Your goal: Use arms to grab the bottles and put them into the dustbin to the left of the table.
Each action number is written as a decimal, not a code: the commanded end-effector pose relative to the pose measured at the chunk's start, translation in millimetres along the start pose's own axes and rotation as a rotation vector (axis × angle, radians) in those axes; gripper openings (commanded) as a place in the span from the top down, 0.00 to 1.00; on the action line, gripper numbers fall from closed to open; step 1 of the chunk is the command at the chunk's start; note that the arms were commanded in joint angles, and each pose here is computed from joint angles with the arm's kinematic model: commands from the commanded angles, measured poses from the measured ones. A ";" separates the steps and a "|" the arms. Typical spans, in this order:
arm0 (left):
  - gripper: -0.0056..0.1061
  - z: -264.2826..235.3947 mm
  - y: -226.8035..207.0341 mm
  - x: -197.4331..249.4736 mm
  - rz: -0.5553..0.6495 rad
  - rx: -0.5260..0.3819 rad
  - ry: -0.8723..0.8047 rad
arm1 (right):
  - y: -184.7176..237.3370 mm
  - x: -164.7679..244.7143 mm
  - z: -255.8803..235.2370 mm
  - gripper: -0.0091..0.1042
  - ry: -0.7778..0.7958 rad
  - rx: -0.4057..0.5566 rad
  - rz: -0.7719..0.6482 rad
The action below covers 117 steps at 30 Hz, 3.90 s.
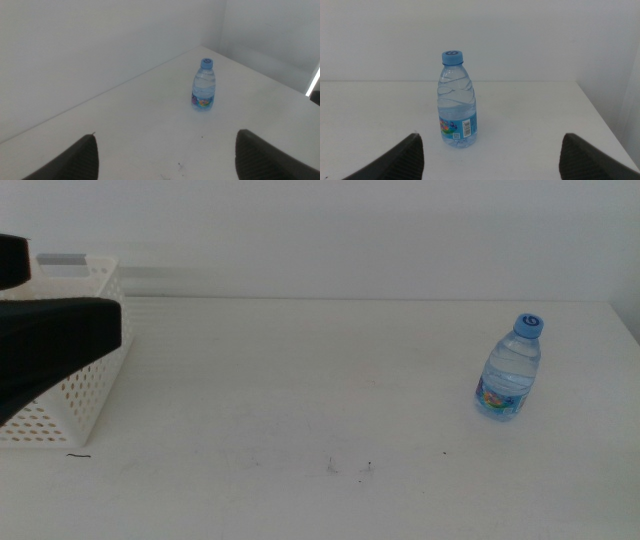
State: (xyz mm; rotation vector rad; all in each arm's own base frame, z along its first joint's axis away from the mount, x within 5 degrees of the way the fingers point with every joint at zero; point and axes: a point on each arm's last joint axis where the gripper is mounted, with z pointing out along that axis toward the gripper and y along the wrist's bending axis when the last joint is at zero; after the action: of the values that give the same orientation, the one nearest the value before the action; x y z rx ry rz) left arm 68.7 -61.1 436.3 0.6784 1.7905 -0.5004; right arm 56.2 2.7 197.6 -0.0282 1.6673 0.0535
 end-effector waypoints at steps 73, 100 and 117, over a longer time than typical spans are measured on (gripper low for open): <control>0.11 0.3 0.2 -1.3 -0.002 -0.002 -0.024 | 185.0 17.9 355.5 0.94 0.147 -0.494 -0.173; 0.11 0.3 0.2 -1.3 -0.002 -0.002 -0.024 | 198.1 -43.1 289.7 0.11 0.485 -0.468 -0.098; 0.11 0.3 0.7 -1.3 0.004 -0.008 -0.023 | 127.3 -243.1 149.8 0.15 0.331 -0.421 -0.126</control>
State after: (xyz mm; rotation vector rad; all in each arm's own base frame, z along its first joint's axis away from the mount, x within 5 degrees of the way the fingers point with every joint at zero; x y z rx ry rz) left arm 69.7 -61.5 437.6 0.6728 1.7762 -0.4994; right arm 221.7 133.0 425.5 -0.4710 1.9745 0.3180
